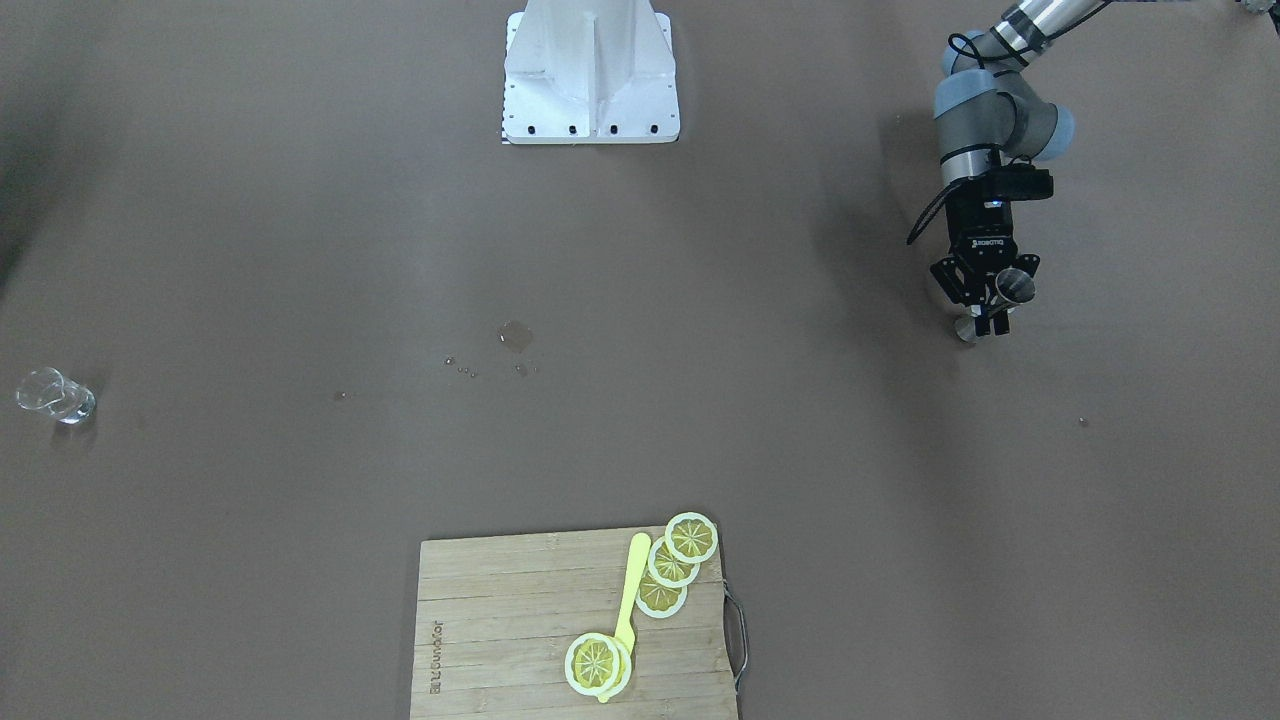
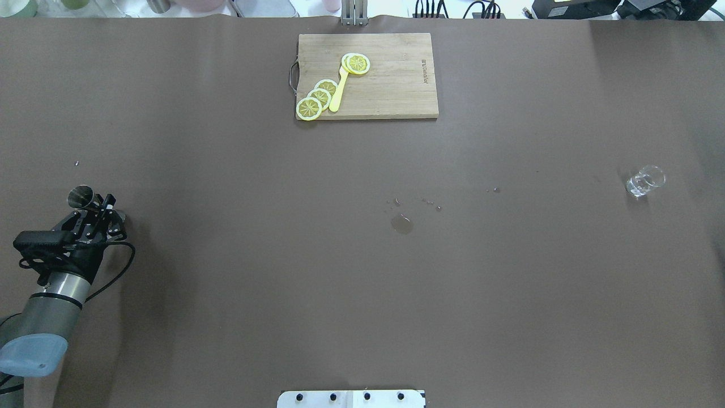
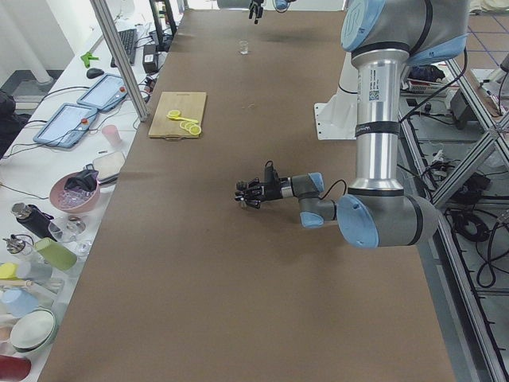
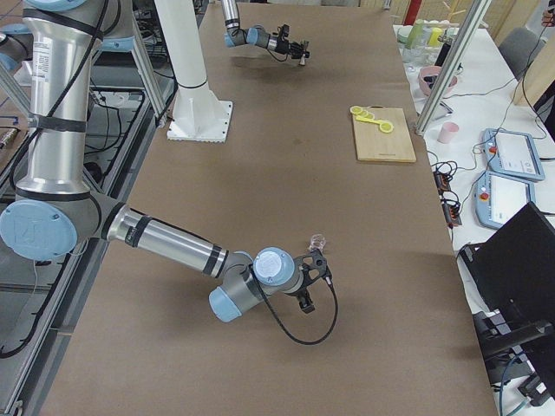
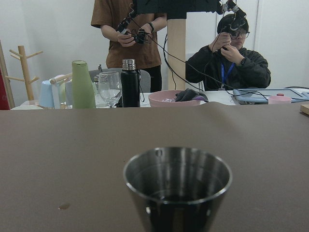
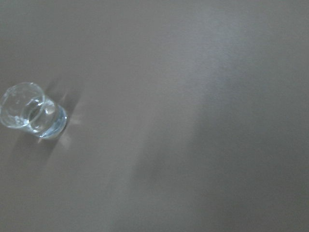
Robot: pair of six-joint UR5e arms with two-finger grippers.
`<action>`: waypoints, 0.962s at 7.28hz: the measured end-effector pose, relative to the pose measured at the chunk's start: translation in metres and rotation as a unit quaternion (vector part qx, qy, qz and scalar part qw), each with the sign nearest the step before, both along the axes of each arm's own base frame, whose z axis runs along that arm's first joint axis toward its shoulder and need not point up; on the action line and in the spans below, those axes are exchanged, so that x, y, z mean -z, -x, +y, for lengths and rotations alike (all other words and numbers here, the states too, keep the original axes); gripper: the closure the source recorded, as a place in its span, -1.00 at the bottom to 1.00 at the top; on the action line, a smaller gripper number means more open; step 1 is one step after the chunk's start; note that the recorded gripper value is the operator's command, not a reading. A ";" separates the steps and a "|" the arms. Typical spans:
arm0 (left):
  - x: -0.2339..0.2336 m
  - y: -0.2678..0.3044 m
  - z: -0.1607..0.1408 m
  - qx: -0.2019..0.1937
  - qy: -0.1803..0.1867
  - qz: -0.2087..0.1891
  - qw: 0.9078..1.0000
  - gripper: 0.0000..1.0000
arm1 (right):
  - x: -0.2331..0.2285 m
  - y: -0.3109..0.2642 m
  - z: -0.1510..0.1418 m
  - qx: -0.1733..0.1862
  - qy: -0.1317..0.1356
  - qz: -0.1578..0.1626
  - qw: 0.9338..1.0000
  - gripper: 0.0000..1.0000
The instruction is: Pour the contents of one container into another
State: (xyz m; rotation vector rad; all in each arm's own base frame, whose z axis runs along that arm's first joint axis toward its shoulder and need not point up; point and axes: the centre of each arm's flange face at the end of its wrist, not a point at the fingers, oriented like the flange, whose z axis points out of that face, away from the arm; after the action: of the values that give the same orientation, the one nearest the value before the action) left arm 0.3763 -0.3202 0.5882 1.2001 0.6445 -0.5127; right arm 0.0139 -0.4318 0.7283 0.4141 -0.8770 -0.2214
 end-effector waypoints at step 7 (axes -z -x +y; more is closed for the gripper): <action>-0.001 -0.001 0.000 -0.001 0.000 -0.003 1.000 -0.94 | 0.057 -0.017 0.000 -0.002 0.267 0.055 0.962 -1.00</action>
State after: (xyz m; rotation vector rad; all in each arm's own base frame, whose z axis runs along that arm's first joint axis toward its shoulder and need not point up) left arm 0.3778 -0.3201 0.5888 1.2002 0.6408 -0.5069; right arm 0.0313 -0.4319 0.6716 -0.1004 -0.7891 0.0027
